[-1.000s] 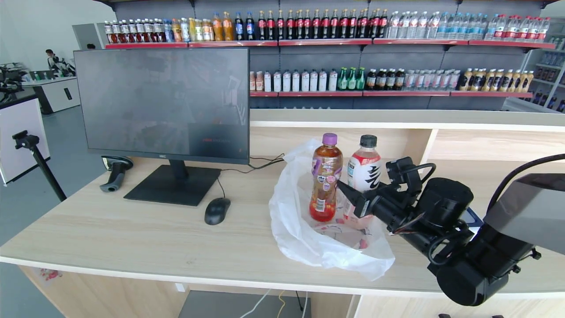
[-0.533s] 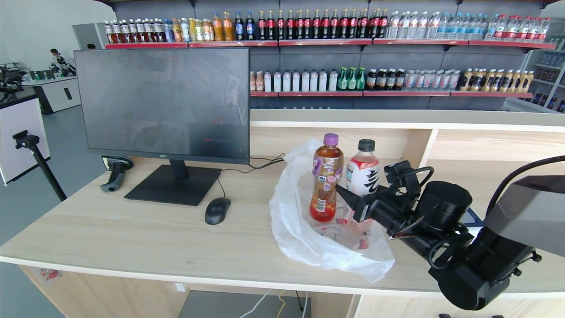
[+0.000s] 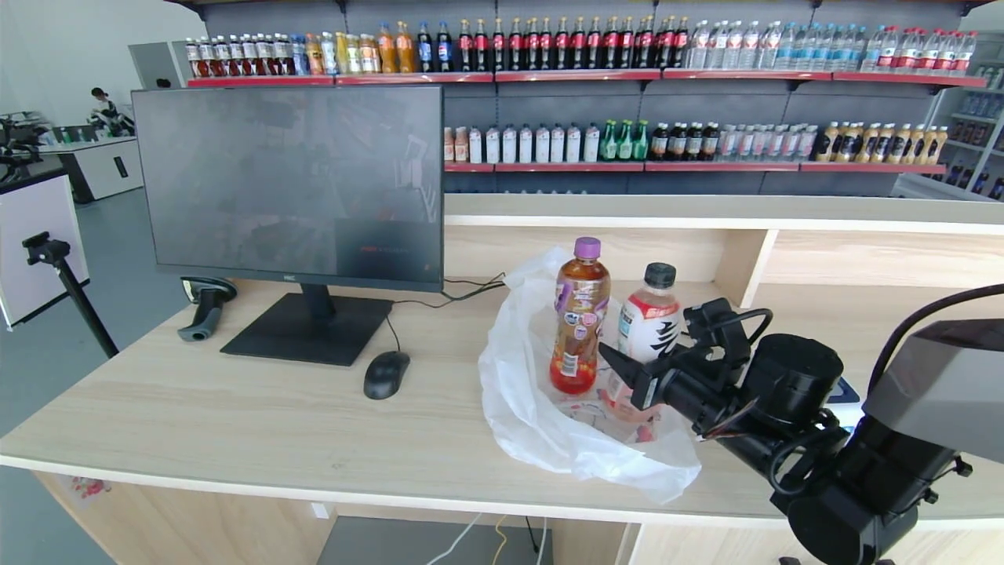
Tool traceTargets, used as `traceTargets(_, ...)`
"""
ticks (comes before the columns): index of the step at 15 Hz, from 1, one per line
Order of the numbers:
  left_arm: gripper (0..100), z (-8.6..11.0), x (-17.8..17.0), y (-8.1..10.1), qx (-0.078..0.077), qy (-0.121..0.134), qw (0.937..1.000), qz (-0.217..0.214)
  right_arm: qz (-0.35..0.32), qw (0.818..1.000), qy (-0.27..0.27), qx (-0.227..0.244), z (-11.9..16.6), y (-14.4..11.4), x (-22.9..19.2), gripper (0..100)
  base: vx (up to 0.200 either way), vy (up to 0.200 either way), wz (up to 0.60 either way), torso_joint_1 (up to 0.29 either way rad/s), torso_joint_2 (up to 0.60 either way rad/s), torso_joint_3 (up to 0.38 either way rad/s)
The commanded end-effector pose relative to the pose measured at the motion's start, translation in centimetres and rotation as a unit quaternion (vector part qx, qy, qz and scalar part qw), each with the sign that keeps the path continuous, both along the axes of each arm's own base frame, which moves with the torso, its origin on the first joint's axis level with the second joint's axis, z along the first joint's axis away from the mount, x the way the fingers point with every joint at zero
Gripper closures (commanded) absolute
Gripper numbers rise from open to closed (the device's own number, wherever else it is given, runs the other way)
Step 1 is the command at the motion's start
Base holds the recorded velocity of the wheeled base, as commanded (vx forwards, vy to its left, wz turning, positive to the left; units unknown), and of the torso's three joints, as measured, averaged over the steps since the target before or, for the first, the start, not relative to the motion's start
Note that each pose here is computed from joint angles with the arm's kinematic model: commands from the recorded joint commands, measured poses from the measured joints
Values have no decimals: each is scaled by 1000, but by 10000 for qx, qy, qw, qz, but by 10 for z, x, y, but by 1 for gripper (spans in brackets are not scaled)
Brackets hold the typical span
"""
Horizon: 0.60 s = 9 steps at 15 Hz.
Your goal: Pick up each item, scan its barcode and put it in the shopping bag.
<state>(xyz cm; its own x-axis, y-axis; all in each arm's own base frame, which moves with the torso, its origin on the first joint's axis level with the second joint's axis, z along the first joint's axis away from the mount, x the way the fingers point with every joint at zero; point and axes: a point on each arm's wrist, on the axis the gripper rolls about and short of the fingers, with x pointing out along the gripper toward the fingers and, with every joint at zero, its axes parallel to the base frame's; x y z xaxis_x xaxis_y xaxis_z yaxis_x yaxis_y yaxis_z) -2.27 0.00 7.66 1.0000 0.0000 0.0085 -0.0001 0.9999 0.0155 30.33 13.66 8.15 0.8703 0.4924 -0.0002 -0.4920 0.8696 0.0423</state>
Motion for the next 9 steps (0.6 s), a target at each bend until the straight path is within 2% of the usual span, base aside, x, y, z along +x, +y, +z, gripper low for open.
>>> traceTargets(1,0,0,0,0,-9,4,10000,0,56,9999,78,-31,-3,2,-3,100,0,0,0,0,0,0)
traceTargets(2,0,0,0,0,-24,4,10000,0,56,9999,98,-41,-3,2,-5,100,0,0,0,0,0,0)
traceTargets(3,0,0,0,0,-32,4,10000,0,49,9999,102,-51,-3,1,-5,0,0,0,0,0,0,0)
traceTargets(9,0,0,0,0,-39,20,10000,0,41,10000,-23,39,11,-4,-15,0,0,0,0,0,0,0)
